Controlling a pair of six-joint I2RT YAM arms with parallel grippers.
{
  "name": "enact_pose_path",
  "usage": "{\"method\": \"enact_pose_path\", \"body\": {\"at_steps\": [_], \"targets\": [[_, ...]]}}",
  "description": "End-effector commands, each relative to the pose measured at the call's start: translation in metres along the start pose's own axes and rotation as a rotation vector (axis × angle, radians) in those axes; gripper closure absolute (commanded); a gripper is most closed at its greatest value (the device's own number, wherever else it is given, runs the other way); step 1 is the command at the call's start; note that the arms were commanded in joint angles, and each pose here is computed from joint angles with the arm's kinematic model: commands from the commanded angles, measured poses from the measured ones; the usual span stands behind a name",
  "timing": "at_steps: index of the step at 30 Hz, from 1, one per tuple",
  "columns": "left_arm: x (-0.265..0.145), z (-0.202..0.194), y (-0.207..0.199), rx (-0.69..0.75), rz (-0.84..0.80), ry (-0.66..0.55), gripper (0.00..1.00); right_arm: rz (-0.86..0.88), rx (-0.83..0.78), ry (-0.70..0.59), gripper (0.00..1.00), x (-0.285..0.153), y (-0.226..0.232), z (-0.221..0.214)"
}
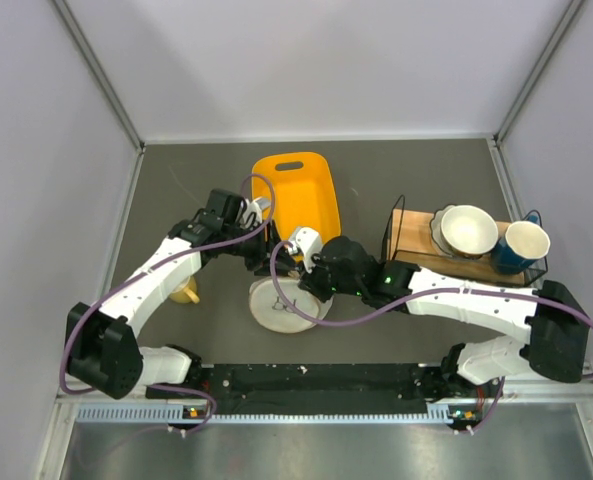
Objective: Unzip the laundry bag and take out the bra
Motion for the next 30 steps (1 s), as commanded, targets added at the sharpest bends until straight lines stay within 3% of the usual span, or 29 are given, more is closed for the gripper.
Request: {"method": "enact_pose_path", "body": {"at_steps": [1,14,30], "targets": [[-0.012,0.002,-0.028,0.055,-0.087,-0.005,0.57,-0.017,-0.02,-0.058,1.0,0.003,0.002,0.019],[-0.006,-0.004,-0.016,0.043,-0.067,0.018,0.63,-0.017,-0.022,-0.069,1.0,0.003,0.002,0.024],[0.007,0.008,-0.007,-0.02,-0.045,-0.009,0.58,-0.013,-0.031,-0.077,1.0,0.001,0.003,0.027]]}}
Point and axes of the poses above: each gripper's point midway between its finger pads, its own x axis out along the fingers, its own y axis along the line the jaws close on, z = x × y, the point moved 2 cm from there along -x, back along the fingers, and after that the axes turned 7 degrees about x, right-handed, at the moved point
